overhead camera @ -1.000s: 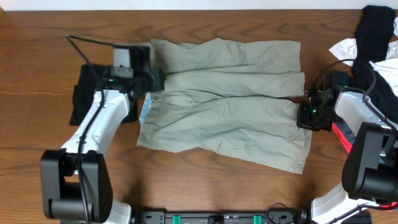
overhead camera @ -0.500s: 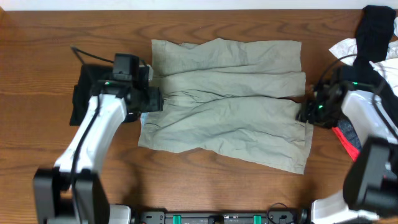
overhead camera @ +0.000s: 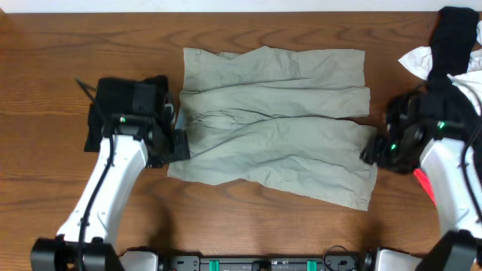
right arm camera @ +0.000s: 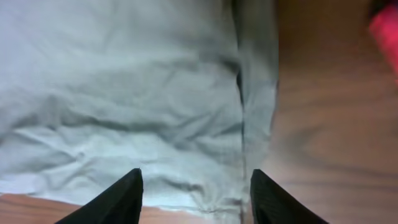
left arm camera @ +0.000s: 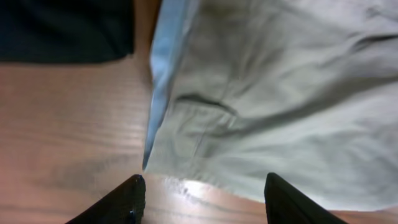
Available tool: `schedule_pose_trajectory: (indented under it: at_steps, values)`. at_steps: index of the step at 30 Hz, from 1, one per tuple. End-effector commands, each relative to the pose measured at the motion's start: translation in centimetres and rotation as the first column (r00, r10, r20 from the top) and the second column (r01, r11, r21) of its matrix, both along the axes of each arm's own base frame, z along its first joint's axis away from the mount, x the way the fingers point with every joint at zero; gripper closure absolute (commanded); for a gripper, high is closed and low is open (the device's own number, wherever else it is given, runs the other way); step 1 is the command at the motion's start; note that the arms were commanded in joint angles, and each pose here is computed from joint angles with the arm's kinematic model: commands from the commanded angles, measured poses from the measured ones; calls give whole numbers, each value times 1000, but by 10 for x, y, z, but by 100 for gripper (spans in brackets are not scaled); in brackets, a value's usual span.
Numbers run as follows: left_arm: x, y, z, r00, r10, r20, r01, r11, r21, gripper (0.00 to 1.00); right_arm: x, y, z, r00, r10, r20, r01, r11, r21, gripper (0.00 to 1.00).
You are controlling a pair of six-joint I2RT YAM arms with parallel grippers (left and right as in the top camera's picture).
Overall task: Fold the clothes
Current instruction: 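Release the pants and lower both grippers to the bottom corners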
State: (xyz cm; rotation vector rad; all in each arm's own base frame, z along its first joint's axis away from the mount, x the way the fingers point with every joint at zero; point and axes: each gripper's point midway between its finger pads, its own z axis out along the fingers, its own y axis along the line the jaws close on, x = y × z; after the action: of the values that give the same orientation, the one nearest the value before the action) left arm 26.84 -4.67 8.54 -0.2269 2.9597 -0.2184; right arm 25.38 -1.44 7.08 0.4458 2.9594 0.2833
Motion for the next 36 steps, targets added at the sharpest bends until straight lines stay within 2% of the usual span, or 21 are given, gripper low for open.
schedule_pose_trajectory:
  at_steps: [1, 8, 13, 18, 23, 29, 32, 34, 36]
  values:
    - [-12, 6, -6, 998, 52, 30, -53, 999, 12, 38, -16, 17, -10, 998, -57, 3, 57, 997, 47, 43]
    - [-21, 1, -35, 997, 41, 61, -39, 999, -27, 30, -41, 42, -48, 998, -63, -20, 65, 994, 85, 38]
    - [-18, -2, -53, 997, 39, 73, -36, 998, -44, 29, -48, 46, -65, 998, -66, -15, 67, 994, 86, 32]
    - [-19, 11, -67, 997, 66, 49, -66, 998, 6, 29, -54, 47, -72, 997, -66, -27, 68, 994, 85, 30]
    - [-15, 22, -75, 995, 88, 48, -91, 995, 52, 29, -51, 47, -71, 998, -65, -12, 66, 994, 86, 33]
    - [-14, 16, -79, 996, 84, 34, -84, 996, 20, 29, -48, 46, -71, 998, -65, -1, 65, 994, 86, 47]
    - [-13, 9, -80, 997, 76, 33, -76, 997, -18, 29, -48, 46, -71, 998, -65, 1, 65, 994, 86, 66]
    - [-13, 5, -79, 997, 72, 31, -71, 997, -41, 24, -48, 46, -71, 998, -65, 1, 65, 994, 86, 77]
    - [-14, 4, -79, 997, 70, 27, -69, 996, -49, 24, -48, 46, -71, 998, -65, 1, 65, 994, 86, 86]
